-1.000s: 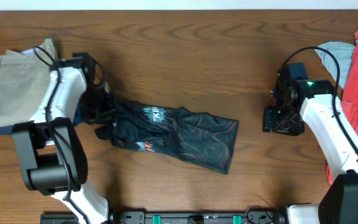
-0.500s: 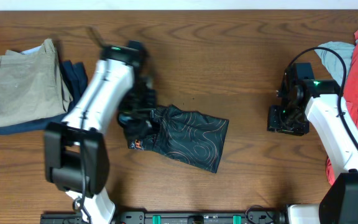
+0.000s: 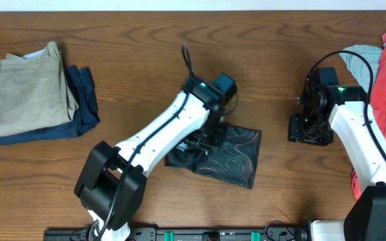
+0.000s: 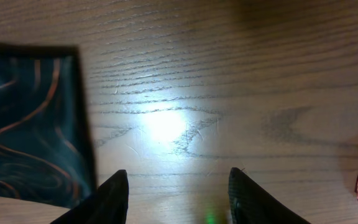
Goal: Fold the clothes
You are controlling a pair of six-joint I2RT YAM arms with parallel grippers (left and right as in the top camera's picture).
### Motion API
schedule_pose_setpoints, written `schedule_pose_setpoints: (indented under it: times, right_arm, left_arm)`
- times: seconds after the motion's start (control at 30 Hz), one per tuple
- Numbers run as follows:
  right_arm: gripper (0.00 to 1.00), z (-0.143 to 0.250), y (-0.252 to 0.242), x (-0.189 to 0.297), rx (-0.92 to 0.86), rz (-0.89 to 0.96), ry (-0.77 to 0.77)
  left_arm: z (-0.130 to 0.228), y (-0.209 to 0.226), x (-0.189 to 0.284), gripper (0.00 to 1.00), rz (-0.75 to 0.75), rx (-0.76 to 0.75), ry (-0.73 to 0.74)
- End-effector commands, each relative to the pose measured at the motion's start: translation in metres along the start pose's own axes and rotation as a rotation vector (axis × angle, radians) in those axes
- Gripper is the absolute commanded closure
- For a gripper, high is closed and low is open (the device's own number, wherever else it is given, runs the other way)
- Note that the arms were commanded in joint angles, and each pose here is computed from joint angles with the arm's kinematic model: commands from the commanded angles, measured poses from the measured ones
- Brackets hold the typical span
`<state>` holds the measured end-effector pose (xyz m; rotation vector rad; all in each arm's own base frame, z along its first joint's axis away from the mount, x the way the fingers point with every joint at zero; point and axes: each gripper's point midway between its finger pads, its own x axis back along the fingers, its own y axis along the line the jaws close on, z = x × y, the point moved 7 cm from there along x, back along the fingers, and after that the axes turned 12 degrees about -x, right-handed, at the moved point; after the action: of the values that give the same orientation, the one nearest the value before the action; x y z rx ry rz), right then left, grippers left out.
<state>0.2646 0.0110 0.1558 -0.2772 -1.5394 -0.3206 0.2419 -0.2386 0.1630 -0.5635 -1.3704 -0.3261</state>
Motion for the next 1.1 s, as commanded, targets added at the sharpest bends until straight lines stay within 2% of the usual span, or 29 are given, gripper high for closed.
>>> schedule_pose_setpoints:
  times: [0.0,0.1,0.23,0.3,0.5,0.8,1.07]
  right_arm:
    - [0.48,-0.002,0.003,0.005,0.023,-0.031,-0.010]
    - [0.53,0.004,0.016,0.005,0.128,-0.152,0.034]
    - [0.91,0.012,0.027,0.002,0.185,-0.227,0.065]
    - [0.97,0.015,0.031,-0.004,0.202,-0.231,0.064]
    - [0.97,0.033,0.053,-0.032,0.287,-0.306,0.079]
    - [0.98,0.058,0.072,-0.072,0.330,-0.328,0.058]
    - [0.99,0.069,0.068,-0.094,0.324,-0.335,0.043]
  left_arm:
    - [-0.001,0.009,0.008,0.94,-0.038,0.034,-0.016]
    - [0.001,0.021,0.010,0.94,-0.079,0.062,-0.005]
    - [0.003,0.035,0.013,0.94,-0.079,0.103,0.007]
    - [0.005,0.041,0.014,0.94,-0.078,0.114,0.015]
    - [0.010,0.059,0.022,0.94,-0.079,0.140,0.018]
    - [0.019,0.082,0.055,0.94,-0.070,0.185,-0.082]
    - [0.027,0.075,0.083,0.94,-0.064,0.175,-0.163]
